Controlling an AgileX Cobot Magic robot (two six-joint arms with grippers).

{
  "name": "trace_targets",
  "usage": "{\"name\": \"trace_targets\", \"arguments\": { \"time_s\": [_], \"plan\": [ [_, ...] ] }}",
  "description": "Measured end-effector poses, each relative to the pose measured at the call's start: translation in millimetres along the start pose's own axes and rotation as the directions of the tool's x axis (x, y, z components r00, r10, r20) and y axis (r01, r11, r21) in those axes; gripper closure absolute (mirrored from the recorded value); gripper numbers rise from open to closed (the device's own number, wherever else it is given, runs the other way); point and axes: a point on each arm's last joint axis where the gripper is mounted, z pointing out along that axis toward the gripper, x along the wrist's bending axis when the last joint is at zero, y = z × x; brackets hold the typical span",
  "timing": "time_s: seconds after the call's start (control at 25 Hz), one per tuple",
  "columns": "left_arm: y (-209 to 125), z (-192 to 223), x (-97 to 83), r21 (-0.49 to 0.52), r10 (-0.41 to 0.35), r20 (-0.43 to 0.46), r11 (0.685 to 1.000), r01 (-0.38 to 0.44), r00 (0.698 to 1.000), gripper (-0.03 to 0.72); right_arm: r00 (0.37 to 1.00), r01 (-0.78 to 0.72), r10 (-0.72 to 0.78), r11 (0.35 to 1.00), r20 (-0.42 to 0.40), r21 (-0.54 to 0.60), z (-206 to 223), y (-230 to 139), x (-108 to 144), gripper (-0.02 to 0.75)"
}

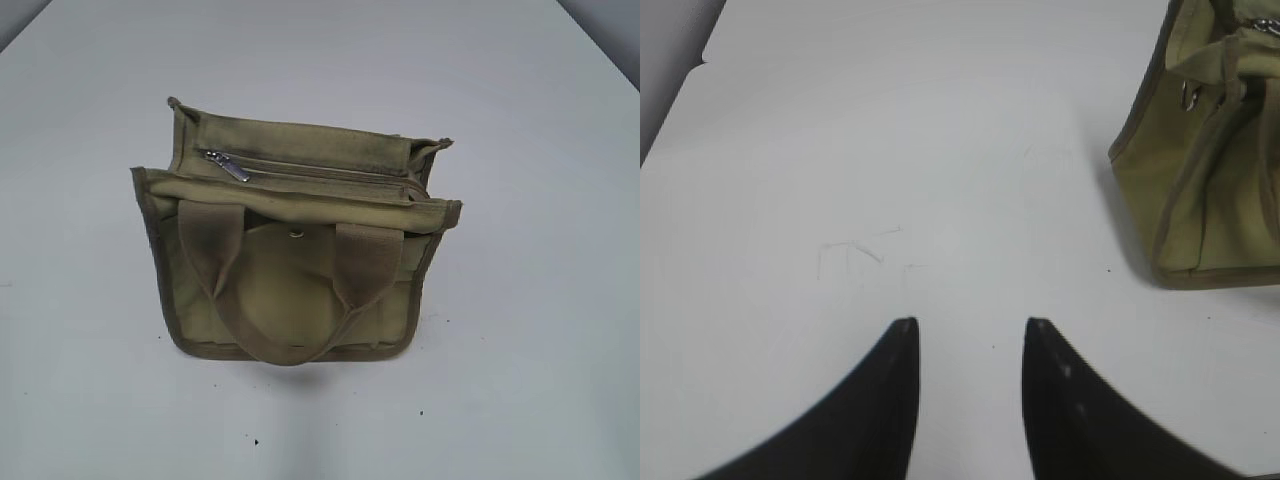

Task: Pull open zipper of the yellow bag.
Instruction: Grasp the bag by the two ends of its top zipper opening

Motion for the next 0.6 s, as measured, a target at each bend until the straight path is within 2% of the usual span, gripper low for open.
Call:
{"name": "trace_targets", "arguments": {
  "time_s": [0.4,0.52,0.6],
  "plan": [
    [0.6,0.0,-0.7,-0.006,-0.004,0.007,1.0,0.004,1.0,0.428,1.0,-0.008,0.008,1.0,-0.015,-0.002,0.0,0.2,1.4,0.154],
    [13.1,-5.1,-6.0,-0.107,-0.043,0.073,0.993,0.05,0.996,0.428,0.999,-0.017,0.017,1.0,-0.032,-0.005,-0.1,0.5,2.9,0.154],
    [27.3,-4.6,-10.6,-0.191,-0.087,0.141,0.975,0.113,0.986,0.428,0.999,-0.018,0.018,1.0,-0.033,-0.006,-0.1,0.7,3.0,0.154]
  ]
}}
